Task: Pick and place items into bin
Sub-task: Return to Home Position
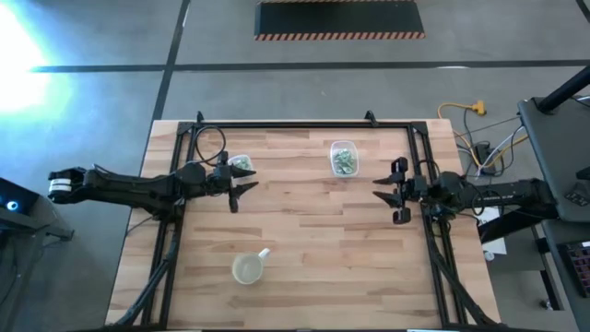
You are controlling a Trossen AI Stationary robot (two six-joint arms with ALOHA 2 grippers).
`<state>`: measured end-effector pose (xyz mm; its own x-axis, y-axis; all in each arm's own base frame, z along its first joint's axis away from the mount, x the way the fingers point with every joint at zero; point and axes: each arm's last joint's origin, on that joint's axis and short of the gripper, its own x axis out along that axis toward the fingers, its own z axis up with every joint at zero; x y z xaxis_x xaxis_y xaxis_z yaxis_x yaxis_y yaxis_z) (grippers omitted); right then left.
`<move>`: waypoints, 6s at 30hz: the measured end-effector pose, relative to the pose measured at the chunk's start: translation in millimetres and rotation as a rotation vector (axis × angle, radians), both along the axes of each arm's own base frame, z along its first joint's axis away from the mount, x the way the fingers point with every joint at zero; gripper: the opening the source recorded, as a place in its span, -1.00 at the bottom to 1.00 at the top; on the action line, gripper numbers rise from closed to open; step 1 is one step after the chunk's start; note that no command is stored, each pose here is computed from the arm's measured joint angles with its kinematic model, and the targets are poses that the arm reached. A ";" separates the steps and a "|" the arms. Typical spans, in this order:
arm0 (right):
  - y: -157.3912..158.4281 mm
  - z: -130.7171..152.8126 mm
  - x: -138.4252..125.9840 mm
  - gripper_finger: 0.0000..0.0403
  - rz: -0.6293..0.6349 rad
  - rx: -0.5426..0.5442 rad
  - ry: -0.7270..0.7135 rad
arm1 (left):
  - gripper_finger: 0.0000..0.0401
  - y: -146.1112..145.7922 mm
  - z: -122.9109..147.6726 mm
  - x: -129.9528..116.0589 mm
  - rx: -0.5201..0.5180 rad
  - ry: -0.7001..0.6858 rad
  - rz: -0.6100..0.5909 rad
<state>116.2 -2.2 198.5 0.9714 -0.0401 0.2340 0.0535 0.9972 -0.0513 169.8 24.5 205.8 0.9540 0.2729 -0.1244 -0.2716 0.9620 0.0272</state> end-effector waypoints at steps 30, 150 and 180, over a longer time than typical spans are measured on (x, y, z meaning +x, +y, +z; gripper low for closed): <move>6.9 -8.0 -22.6 -0.38 -0.013 -0.025 0.035 | -0.29 -0.1 -0.9 -0.1 -0.002 0.003 -0.002; 7.4 -27.9 -20.4 -0.48 0.015 0.093 0.232 | -0.29 -30.9 -41.1 -70.1 0.143 -0.105 -0.392; 7.4 -27.6 -20.5 -0.54 0.017 0.111 0.230 | -0.29 -26.6 -41.9 -68.2 0.127 -0.084 -0.242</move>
